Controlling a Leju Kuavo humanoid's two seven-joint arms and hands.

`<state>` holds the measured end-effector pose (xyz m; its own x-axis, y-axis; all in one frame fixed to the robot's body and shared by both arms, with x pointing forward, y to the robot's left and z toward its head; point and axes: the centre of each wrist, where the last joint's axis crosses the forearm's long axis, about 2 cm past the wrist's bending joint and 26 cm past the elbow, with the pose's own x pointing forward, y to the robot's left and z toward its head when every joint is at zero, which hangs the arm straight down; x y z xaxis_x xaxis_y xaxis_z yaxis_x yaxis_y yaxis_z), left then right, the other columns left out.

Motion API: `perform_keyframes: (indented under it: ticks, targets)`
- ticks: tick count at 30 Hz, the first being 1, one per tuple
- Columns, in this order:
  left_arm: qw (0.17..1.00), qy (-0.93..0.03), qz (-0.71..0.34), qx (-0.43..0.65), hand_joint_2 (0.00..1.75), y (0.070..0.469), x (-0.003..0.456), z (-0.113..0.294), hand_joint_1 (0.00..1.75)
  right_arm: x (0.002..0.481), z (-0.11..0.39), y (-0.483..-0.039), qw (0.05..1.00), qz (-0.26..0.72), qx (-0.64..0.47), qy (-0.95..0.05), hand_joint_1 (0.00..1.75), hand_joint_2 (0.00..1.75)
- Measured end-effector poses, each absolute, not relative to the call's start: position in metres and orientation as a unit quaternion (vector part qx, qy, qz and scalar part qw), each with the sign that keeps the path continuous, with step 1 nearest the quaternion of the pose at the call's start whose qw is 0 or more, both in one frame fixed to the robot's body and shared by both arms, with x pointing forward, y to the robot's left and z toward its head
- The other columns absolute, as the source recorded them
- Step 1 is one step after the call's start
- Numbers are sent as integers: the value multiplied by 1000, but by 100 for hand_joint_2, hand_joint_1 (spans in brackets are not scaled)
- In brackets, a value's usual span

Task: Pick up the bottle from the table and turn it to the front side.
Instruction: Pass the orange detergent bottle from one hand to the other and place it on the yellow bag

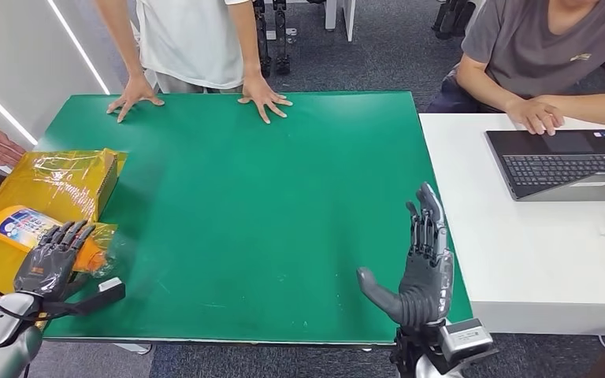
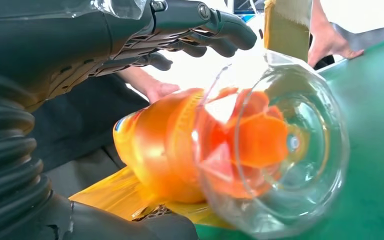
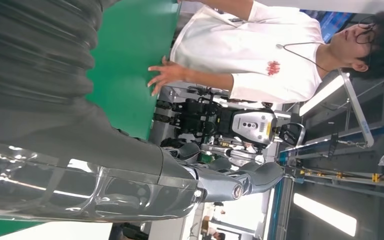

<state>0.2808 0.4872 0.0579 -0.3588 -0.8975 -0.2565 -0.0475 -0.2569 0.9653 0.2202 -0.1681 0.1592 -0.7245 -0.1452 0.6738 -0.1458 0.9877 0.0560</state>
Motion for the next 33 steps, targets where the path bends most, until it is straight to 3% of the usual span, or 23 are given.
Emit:
perform_keyframes:
  ticks: [8,16,25,33]
  targets:
    - [250,-575,-636,451,175,457,256,60,0,214,164,-162,348,1,71,-935,0,175]
    - [128,-672,-591,427,175,396,281,97,0,213,174,-143,333,-8,83,-939,0,175]
    - [93,-797,-400,442,175,336,328,167,0,220,189,-126,312,-19,97,-945,0,175]
    - [165,-907,-167,349,175,293,324,192,0,216,188,-121,311,-19,94,-945,0,175]
